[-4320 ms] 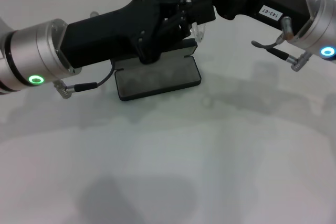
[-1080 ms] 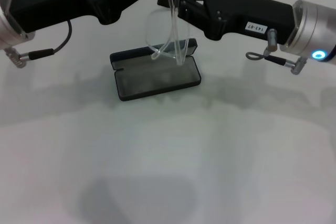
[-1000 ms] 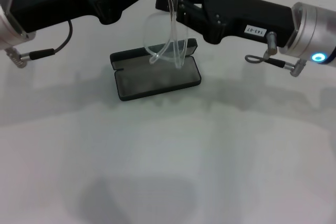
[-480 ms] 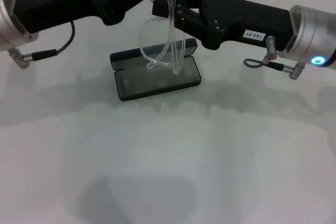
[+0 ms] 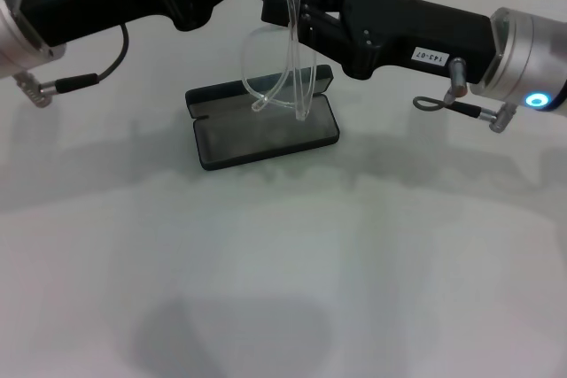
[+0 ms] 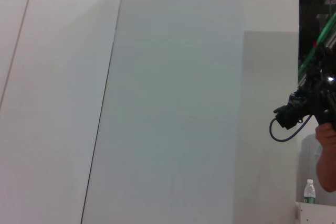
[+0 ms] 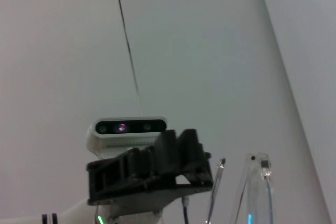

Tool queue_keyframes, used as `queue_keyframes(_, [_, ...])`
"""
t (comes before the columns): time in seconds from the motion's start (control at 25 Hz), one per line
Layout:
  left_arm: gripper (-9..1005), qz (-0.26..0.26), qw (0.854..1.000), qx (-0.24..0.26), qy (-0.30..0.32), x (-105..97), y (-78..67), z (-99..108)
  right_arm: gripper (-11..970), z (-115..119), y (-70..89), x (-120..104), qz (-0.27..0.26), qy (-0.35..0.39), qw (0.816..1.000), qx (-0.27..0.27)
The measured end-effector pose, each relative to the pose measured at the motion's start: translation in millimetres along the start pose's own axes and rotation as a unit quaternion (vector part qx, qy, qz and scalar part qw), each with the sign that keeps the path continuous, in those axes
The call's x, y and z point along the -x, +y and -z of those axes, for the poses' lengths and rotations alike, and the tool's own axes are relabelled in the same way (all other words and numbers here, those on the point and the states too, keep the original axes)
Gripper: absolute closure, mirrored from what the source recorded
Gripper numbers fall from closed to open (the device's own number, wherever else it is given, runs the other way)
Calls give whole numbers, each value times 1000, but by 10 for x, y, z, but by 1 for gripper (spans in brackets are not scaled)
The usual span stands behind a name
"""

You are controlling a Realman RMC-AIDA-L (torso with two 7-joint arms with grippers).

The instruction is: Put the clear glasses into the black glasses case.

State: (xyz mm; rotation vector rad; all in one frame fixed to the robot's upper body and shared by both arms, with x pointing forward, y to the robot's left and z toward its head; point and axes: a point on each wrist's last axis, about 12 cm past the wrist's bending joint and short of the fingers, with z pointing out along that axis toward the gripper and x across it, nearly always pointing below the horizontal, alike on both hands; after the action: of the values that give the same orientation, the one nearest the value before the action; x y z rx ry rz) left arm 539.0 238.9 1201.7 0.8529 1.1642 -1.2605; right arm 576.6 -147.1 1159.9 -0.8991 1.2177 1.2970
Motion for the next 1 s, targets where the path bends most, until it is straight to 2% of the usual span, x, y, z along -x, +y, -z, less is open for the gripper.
queue_keyframes(0.6, [898, -4, 1000, -2, 2, -6, 19, -50, 837, -108, 51, 16, 6, 7, 1000, 24])
queue_keyframes(1.0, [898, -8, 1000, 7, -9, 21, 11, 8, 837, -53, 35, 1, 3, 8, 1000, 13])
